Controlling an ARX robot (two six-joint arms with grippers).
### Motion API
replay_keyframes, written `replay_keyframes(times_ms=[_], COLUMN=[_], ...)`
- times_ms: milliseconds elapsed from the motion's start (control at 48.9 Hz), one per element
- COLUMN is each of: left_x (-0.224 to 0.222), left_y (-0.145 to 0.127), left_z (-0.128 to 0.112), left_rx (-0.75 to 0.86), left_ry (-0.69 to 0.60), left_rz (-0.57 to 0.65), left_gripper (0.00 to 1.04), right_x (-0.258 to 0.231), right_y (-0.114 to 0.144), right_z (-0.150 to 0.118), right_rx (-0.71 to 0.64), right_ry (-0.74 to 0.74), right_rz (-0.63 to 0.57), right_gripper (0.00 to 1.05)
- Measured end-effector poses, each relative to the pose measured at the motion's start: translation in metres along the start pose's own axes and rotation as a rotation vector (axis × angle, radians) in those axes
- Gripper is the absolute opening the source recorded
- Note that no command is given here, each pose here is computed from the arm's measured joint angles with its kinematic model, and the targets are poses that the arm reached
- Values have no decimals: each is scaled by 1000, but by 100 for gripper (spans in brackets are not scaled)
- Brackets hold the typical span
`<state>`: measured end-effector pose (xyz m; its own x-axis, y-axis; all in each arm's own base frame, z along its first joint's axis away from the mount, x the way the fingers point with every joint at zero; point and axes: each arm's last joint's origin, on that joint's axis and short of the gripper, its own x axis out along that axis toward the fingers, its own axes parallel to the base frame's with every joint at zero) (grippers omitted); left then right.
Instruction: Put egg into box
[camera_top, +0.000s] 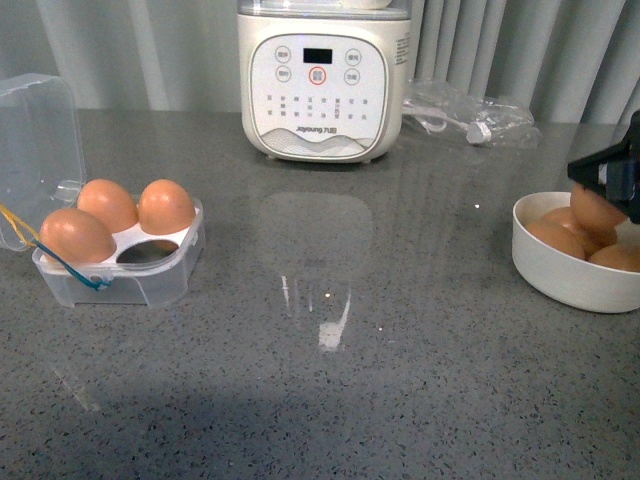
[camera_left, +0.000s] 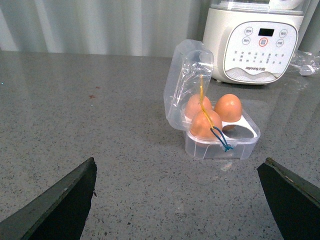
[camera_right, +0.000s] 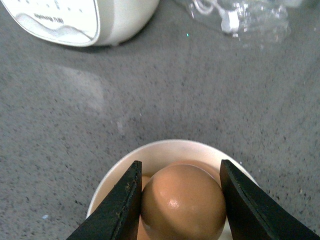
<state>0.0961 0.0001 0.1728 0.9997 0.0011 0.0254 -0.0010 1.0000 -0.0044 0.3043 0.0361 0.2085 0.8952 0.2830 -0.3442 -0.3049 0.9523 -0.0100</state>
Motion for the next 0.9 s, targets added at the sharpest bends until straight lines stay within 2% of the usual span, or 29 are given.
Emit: replay_keyframes(times_ms=[287, 368, 471, 655, 901], left_x=[0, 0, 0, 0, 0], left_y=[0, 0, 0, 0, 0], left_z=[0, 0, 0, 0, 0], left_rx=[0, 0, 0, 0, 0], left_ry=[0, 0, 0, 0, 0], left_rz=[0, 0, 0, 0, 0], left_gripper=[98, 98, 98, 98, 98], right_x=[-18, -12, 0, 26, 52], right_y=[27, 50, 72, 113, 162], right_z=[36, 54, 61, 59, 50], right_rx=[-18, -6, -15, -35, -68], right_ry=[-145, -167, -176, -179, -97], right_rz=[166, 279, 392, 576, 700], right_gripper=[40, 39, 39, 39, 39])
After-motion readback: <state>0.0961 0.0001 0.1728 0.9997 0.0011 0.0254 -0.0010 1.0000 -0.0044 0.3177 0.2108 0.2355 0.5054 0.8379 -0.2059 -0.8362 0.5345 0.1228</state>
